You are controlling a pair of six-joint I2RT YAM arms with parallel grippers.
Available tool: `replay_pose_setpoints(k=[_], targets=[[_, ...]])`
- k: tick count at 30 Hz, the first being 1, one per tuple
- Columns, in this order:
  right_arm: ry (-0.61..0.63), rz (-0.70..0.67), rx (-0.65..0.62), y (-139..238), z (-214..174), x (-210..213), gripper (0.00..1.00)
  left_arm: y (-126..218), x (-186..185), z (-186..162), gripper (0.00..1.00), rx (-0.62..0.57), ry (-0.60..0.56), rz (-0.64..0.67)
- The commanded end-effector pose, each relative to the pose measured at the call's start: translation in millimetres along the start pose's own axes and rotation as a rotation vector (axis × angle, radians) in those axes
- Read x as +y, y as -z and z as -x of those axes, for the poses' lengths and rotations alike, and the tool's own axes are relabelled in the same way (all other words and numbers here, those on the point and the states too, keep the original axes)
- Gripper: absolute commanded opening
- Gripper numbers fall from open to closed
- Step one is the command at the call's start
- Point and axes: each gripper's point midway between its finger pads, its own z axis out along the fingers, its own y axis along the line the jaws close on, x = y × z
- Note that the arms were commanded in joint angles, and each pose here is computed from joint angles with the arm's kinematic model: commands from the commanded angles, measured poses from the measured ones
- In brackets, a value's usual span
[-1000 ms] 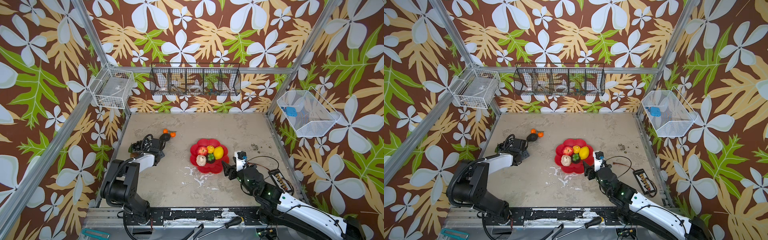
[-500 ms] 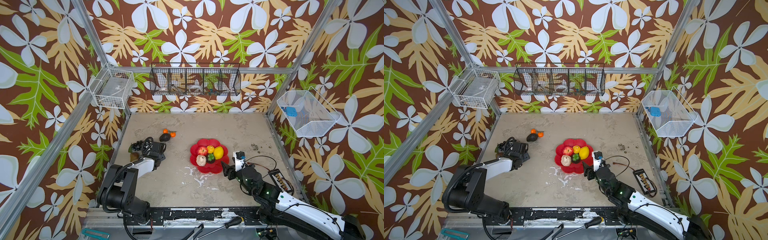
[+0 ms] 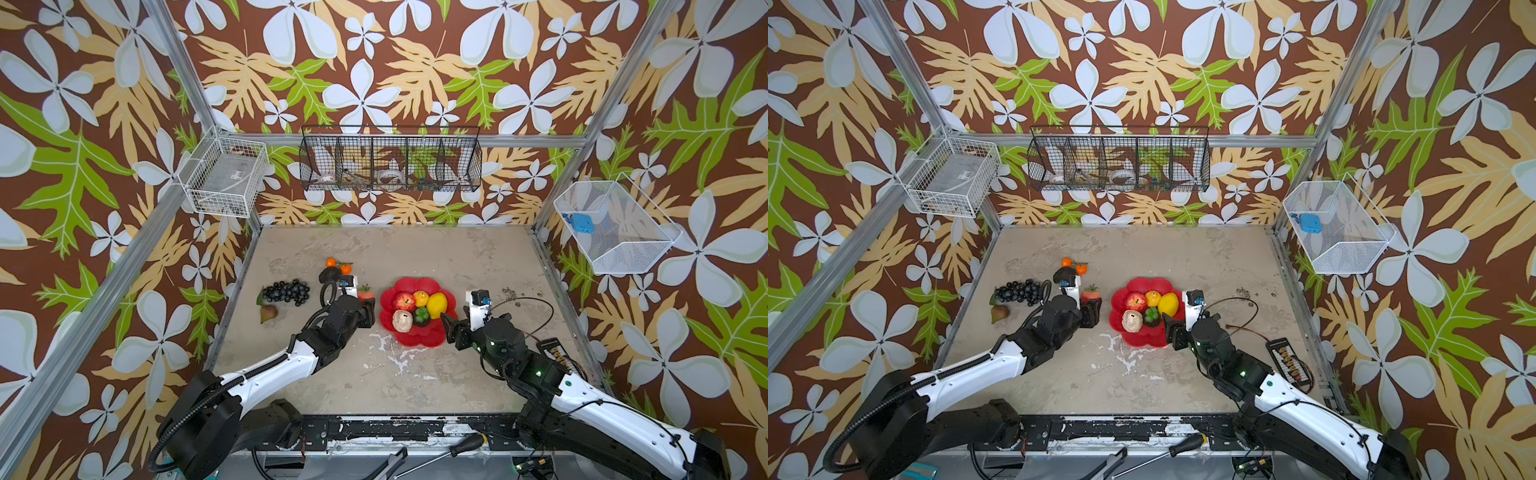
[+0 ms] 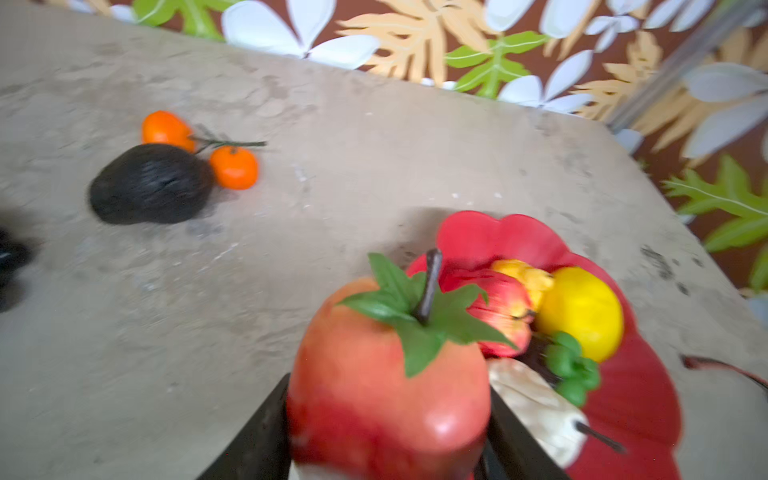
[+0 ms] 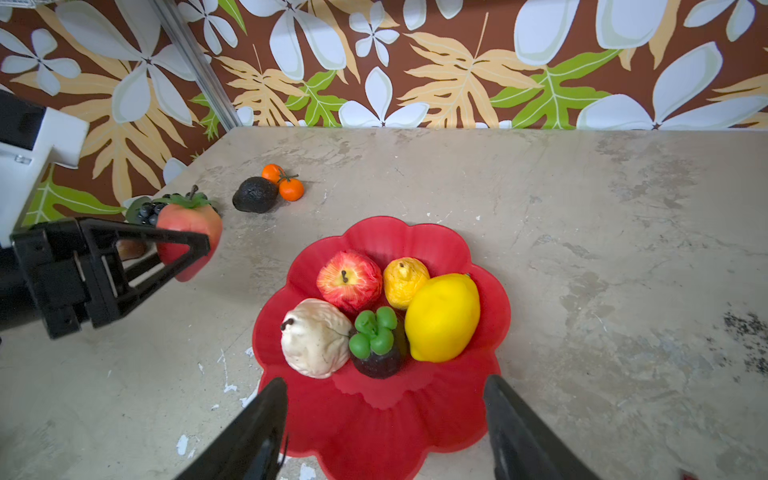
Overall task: Place and organize the fake fruits in the fruit bowl
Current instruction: 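Lift the strawberry toward the right gripper while the right gripper approaches, then grasp the strawberry leaves with the right gripper while the left gripper holds it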
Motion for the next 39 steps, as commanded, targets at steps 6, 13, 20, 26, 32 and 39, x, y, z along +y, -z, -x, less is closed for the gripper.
replay_pose_setpoints(k=[6, 13, 20, 26, 32, 39], targets=[[0.03, 0.149, 0.13, -1.9, 4.1, 36.9, 0.71, 33.2, -79.9, 10.4, 0.58, -0.156, -0.15, -0.403], [-0.024, 0.283, 0.207, -5.8, -2.0, 66.6, 0.65, 52.8, -99.8, -17.9, 0.58, -0.169, -0.232, -0.565], [-0.035, 0.362, 0.268, -4.9, -1.4, 91.5, 0.56, 58.7, -101.9, -38.0, 0.57, -0.184, -0.289, -0.642], [-0.016, 0.364, 0.316, -4.9, -11.6, 106.8, 0.45, 58.9, -107.6, -41.8, 0.57, -0.169, -0.302, -0.669], [-0.027, 0.389, 0.311, -2.6, -3.6, 117.0, 0.35, 59.7, -109.3, -44.1, 0.57, -0.167, -0.306, -0.68], [-0.01, 0.386, 0.333, -5.5, -5.3, 119.1, 0.27, 60.3, -109.1, -47.4, 0.57, -0.171, -0.314, -0.685]])
